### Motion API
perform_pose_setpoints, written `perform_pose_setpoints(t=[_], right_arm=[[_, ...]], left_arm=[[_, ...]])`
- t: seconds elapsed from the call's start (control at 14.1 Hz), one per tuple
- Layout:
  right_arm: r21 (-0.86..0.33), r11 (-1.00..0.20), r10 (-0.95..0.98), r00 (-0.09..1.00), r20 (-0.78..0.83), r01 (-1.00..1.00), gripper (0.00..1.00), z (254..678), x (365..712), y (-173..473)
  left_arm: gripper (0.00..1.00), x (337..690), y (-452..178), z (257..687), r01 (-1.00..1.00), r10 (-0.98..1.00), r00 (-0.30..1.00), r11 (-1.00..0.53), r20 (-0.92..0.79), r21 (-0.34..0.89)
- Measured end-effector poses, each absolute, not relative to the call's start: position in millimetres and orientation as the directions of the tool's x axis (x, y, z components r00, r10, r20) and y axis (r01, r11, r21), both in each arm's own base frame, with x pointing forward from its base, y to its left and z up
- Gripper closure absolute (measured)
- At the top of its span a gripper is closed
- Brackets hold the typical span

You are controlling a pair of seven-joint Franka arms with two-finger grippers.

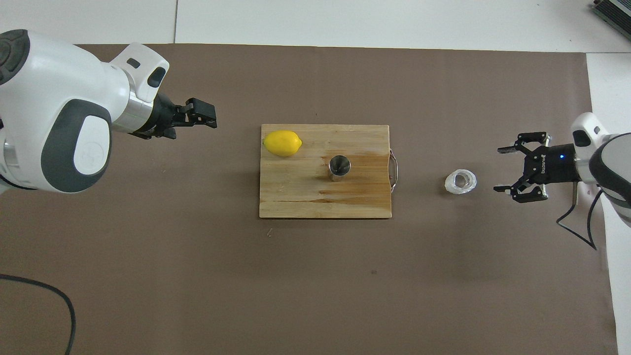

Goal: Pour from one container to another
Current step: 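Retract the left gripper while the right gripper reaches the white cup, then close the right gripper around the small white cup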

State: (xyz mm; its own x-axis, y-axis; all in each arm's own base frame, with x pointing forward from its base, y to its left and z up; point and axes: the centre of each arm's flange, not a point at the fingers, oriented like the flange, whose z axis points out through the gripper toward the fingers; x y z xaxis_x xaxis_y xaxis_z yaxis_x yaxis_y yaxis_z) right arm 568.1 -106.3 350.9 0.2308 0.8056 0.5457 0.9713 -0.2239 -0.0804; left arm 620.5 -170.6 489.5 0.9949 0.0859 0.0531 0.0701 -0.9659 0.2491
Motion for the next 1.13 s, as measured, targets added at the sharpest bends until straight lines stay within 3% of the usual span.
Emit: perform_pose_setpoints(t=[0.21,0.5,0.85,1.13], right_arm=[[-0.073,-0.204,0.761,0.205,0.616,0.976,0.00,329.4,559.1,-105.1],[-0.076,-0.170,0.680,0.172,0.713,0.983,0.00,265.8,554.9,-100.7],[-0.046,-0.103,0.668,0.103,0.737,0.994,0.00,258.1,553.0,-93.6],[-0.046,-0.093,0.634,0.095,0.767,0.995,0.00,245.5,554.9,-73.7]], left_arm=[[0.00,618.2,-156.8,508.4,0.028,0.049,0.993,-0.980,0.105,0.196],[0.00,600.1,-125.3,550.9,0.053,0.069,0.991,-0.989,0.117,0.137],[0.00,579.2,-81.2,590.0,0.012,0.023,0.992,-0.996,0.124,0.089],[0.00,577.0,-64.1,591.2,-0.065,-0.056,0.992,-0.995,0.117,0.073]])
